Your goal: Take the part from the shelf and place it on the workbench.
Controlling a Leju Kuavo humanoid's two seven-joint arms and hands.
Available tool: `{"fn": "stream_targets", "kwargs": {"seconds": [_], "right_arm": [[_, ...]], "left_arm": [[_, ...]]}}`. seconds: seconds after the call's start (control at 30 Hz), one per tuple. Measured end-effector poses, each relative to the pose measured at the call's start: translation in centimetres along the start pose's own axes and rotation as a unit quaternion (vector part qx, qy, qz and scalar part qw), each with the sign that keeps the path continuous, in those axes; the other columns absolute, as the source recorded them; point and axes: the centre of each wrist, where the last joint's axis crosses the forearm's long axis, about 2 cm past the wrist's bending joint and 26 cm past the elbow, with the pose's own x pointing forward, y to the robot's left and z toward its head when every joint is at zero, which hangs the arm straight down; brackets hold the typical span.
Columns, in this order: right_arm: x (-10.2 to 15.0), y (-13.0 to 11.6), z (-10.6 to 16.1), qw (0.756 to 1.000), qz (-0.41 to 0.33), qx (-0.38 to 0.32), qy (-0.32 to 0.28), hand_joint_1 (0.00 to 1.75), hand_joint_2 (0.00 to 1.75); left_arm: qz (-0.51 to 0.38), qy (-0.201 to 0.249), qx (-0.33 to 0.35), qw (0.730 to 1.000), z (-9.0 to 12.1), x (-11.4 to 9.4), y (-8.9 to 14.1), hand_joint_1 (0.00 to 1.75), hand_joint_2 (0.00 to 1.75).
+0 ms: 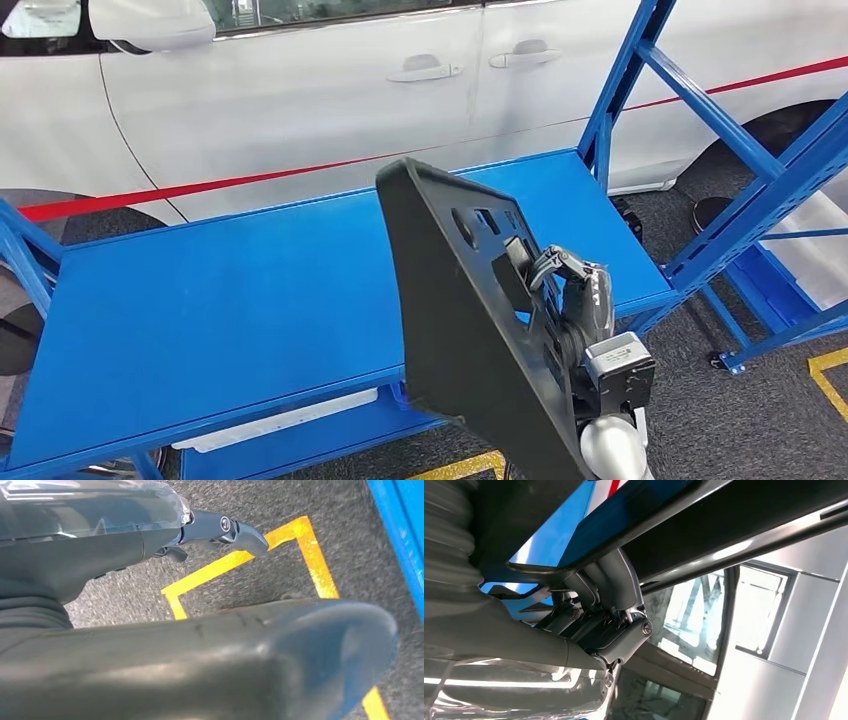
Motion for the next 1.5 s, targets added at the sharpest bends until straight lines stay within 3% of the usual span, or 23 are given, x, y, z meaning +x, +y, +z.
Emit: {"fn": "stream_targets", "kwargs": {"seconds": [0.53, 1.0, 1.5], "right_arm": [[0.4, 0.3, 0.6, 1.000, -0.017, 0.008, -0.004, 1.75, 1.75], [0.6, 0.7, 0.6, 0.998, -0.047, -0.049, -0.016, 1.75, 1.75], [1.1, 2.1, -0.2, 0.995, -0.084, -0.036, -0.043, 1.75, 1.75]], "left_arm": [[0.004, 0.010, 0.012, 1.000, 0.1, -0.2, 0.1, 0.00, 0.00], [0.009, 0.015, 0.020, 1.000, 0.1, -0.1, 0.3, 0.00, 0.00], [0.023, 0.030, 0.037, 0.999, 0.1, -0.3, 0.3, 0.00, 0.00]]}}
